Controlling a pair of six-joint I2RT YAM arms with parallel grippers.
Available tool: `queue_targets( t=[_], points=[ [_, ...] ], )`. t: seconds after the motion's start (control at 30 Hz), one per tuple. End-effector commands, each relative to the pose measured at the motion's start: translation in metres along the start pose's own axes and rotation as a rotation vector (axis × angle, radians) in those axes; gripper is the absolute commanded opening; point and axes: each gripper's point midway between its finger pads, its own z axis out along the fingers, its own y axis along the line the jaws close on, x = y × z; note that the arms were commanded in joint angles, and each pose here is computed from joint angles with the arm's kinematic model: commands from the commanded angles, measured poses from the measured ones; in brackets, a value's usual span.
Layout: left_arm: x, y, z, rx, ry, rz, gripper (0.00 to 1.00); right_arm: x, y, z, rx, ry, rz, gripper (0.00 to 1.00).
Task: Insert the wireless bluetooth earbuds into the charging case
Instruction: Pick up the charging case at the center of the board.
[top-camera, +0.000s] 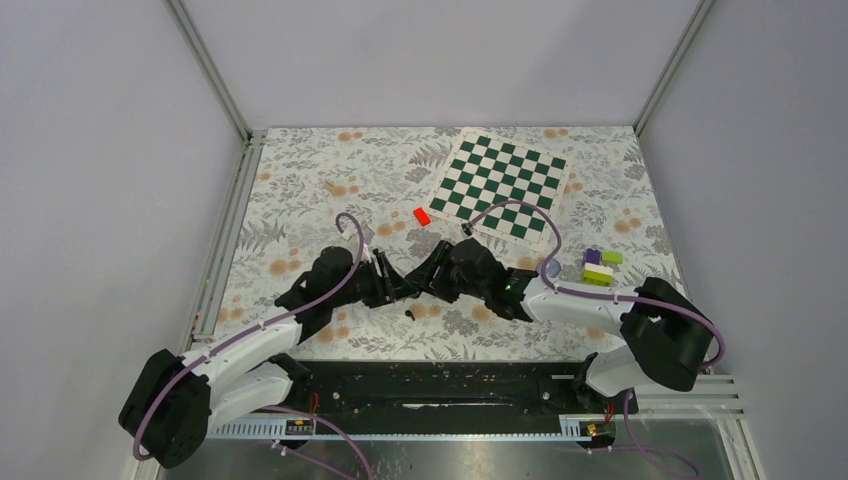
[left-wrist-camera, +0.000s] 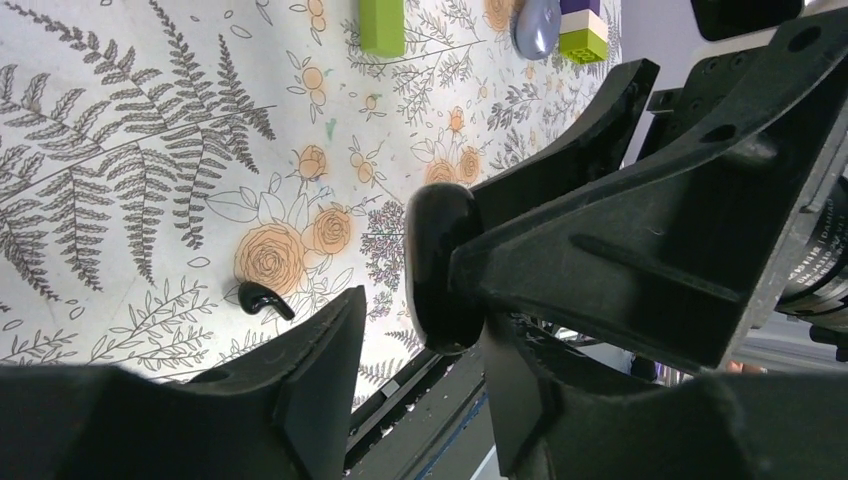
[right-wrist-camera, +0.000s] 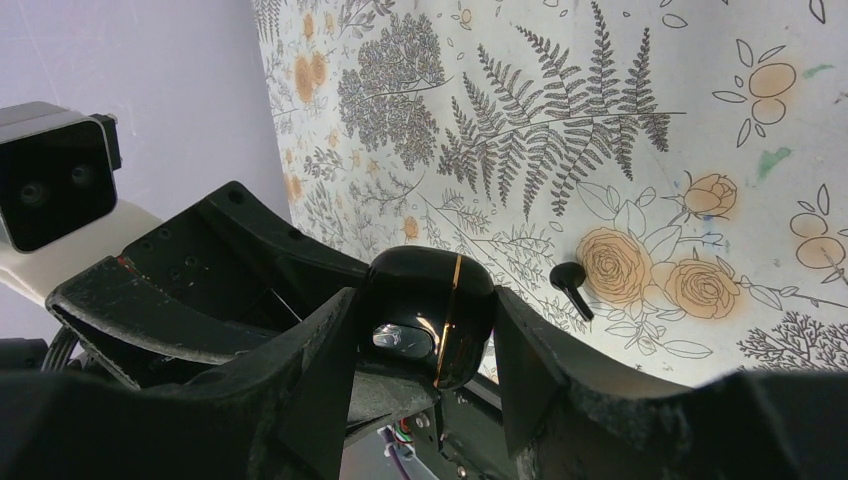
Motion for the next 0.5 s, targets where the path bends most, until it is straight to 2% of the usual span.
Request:
queue_targets(
  t=[0.0,0.1,0.23,0.3,0.33,0.4,0.47],
  points=[
    [-0.025,-0.024,0.003,0.060,-0.075,0.032,0.43,0.002,0.021,0.001,-0.077,0.015,0.017,0.41],
    [-0.026,-0.023,0.003,0.062,-0.087,0.020,0.35,0.005,0.013,0.003,-0.059,0.020,0.016,0.41],
    [-0.027,-0.023,0.003,0.066,-0.093,0.007,0.17,0.008,0.007,0.005,-0.057,0.038,0.017,0.42],
    [-0.026,-0.026,0.004,0.074,-0.084,0.005,0.06,0.008,0.005,0.005,-0.068,0.043,0.021,0.51],
    [-0.025,-0.027,0.004,0.080,-0.075,0.002,0.00,0.006,0.005,0.005,-0.082,0.045,0.018,0.60],
    [-0.022,-0.025,0.005,0.073,-0.051,-0.004,0.00,0.002,0.009,0.000,-0.112,0.035,-0.009,0.70],
    [-0.018,-0.028,0.005,0.090,-0.028,-0.004,0.00,-0.006,0.017,-0.012,-0.146,-0.001,-0.054,0.75]
  ],
)
